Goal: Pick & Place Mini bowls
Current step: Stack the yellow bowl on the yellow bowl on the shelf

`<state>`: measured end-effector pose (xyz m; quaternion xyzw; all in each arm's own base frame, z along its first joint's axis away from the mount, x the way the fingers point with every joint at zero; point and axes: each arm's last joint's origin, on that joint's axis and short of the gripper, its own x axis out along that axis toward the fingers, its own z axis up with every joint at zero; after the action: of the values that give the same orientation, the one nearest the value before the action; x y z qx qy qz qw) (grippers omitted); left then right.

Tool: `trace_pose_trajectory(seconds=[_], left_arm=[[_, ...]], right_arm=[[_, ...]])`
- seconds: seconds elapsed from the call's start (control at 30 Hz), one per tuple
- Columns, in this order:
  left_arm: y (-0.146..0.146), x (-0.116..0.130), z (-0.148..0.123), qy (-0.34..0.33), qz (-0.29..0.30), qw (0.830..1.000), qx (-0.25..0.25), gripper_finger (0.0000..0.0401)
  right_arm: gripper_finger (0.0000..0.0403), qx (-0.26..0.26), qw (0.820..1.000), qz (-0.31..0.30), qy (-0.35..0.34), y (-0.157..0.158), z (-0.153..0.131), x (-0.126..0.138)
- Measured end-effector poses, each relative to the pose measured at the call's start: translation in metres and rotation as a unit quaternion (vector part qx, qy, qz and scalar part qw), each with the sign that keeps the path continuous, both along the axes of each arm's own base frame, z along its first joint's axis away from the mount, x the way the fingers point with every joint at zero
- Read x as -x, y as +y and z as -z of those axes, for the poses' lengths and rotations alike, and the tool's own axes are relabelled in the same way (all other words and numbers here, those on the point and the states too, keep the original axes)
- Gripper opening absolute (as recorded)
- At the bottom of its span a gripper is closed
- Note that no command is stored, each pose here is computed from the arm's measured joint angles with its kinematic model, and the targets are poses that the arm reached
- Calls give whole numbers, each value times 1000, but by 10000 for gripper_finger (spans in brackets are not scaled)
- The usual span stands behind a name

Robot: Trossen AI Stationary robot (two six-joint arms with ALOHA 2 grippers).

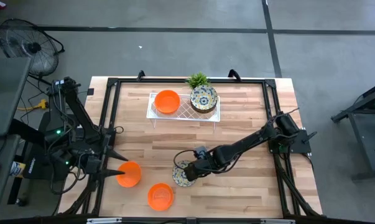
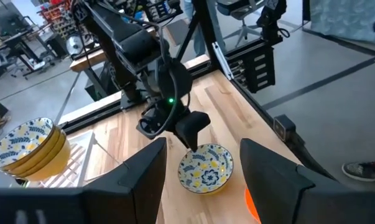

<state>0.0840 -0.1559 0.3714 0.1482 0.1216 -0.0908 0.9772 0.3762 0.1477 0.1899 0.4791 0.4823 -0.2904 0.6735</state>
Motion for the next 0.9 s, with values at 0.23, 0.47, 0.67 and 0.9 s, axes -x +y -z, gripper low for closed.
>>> trace_pose_trajectory(seconds=[0.23, 0.47, 0.67, 0.9], left_arm=[[0, 1, 0, 1, -1, 1000, 9, 198], [0, 1, 0, 1, -2, 1000, 10, 198], [0, 1, 0, 1, -2, 1000, 10, 198], [0, 1, 0, 1, -2, 1000, 10, 198]], right_arm=[[129, 9, 1000, 5, -15, -5, -1, -4], [129, 10, 1000, 6, -22, -7, 2, -8], [129, 10, 1000, 7, -14, -8, 9, -10], [122, 15, 1000, 8, -12, -8, 13, -11]])
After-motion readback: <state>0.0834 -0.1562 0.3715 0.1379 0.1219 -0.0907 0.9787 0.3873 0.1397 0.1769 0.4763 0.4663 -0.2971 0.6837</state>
